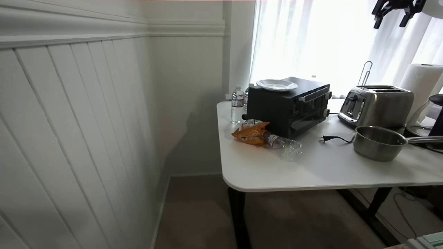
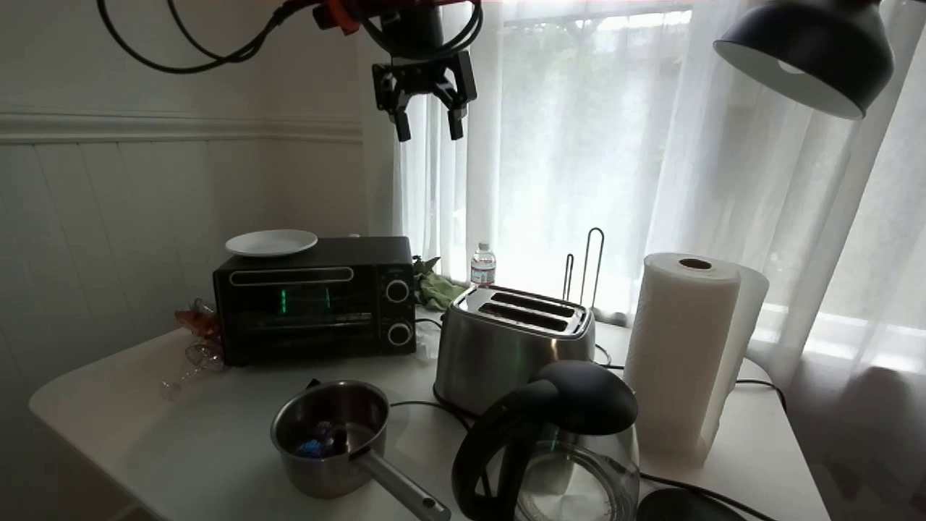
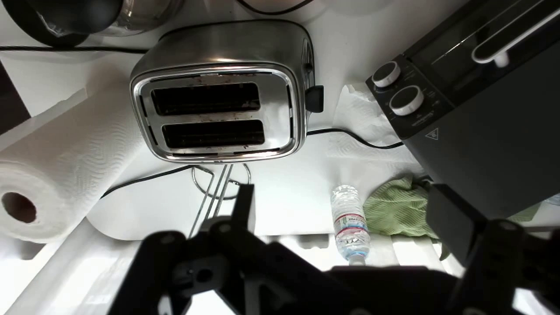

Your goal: Move the water bottle to the right side of the paper towel

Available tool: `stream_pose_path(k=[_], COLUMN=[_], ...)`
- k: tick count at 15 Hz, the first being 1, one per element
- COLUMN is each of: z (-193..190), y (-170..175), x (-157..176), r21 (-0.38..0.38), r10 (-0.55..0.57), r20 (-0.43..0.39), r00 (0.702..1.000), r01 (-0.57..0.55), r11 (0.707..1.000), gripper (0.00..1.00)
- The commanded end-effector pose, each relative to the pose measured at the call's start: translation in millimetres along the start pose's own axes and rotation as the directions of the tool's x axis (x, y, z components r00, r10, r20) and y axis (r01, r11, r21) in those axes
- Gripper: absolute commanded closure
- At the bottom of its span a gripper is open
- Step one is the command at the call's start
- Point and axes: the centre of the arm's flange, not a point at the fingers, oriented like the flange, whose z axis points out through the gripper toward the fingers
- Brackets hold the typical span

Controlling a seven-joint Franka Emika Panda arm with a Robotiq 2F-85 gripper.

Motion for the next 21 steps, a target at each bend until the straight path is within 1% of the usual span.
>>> stream_pose_path(k=[1, 6, 9, 13, 17, 21], z=[4.5, 31.2, 50.5, 80.1, 106.9, 130.2], y=[-0.7, -10.6, -22.2, -39.3, -60.4, -76.1], x=[6.9, 53.6, 86.1, 125.8, 159.8, 187.4], r21=[0.000, 0.022, 0.017, 0.045, 0.049, 0.047], r10=[0.006, -0.028, -0.042, -0.059, -0.064, -0.068], r20=[-0.003, -0.018, -0.032, -0.039, -0.046, -0.086], r00=[1.000, 0.999, 0.999, 0.997, 0.997, 0.994], r01=[-0.006, 0.029, 0.043, 0.061, 0.066, 0.072], r11=[1.000, 0.999, 0.999, 0.997, 0.997, 0.996], gripper=[0.00, 0.00, 0.00, 0.00, 0.00, 0.00])
